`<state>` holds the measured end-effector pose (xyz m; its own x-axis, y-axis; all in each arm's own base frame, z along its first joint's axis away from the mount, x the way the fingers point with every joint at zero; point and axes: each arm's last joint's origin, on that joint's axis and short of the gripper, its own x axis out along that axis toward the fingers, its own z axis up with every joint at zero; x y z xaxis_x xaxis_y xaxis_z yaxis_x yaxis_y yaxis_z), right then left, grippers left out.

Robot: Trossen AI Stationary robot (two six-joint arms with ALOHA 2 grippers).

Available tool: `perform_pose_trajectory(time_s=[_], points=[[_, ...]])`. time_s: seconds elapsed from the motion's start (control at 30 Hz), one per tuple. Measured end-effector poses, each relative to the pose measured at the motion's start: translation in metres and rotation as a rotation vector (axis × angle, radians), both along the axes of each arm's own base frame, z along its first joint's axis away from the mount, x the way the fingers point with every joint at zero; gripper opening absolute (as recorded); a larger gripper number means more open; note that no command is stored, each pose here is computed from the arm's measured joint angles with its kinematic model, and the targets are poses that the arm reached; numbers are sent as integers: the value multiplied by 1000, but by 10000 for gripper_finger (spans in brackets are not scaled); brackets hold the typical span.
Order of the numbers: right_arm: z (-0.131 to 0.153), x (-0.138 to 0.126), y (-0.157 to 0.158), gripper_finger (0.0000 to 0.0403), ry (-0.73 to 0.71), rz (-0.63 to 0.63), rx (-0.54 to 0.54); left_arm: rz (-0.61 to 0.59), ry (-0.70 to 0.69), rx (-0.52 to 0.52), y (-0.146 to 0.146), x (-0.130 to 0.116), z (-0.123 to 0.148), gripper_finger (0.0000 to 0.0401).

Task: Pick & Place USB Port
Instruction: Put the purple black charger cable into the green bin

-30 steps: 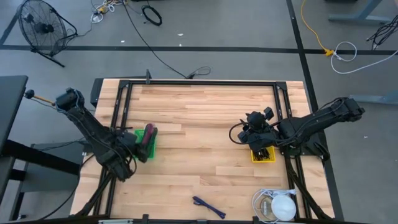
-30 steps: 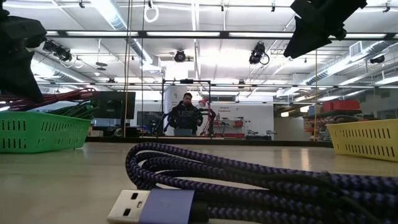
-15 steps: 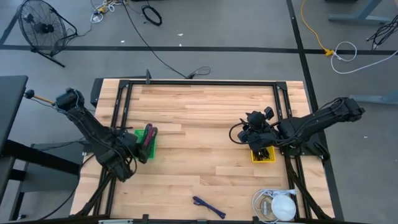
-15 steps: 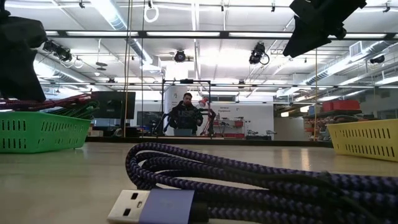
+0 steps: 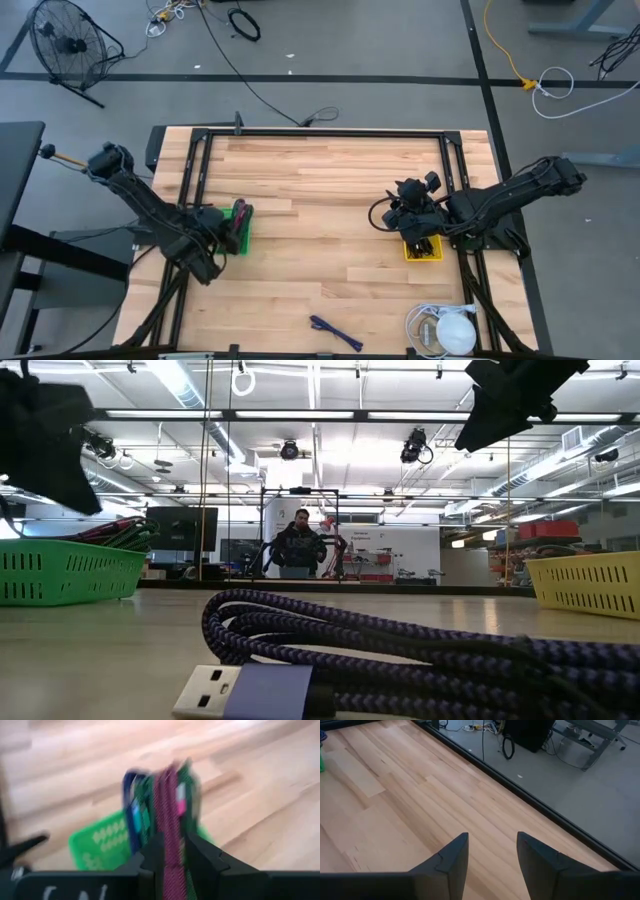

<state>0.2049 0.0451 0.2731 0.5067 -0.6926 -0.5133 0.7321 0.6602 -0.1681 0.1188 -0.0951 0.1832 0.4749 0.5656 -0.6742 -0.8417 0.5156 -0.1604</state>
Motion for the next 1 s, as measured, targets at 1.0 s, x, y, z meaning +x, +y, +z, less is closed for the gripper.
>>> perform_pose_trajectory(time_s=[1.0], points=[[-56, 68, 90, 169, -34, 602, 418, -761, 87, 377, -20, 83, 44, 74]])
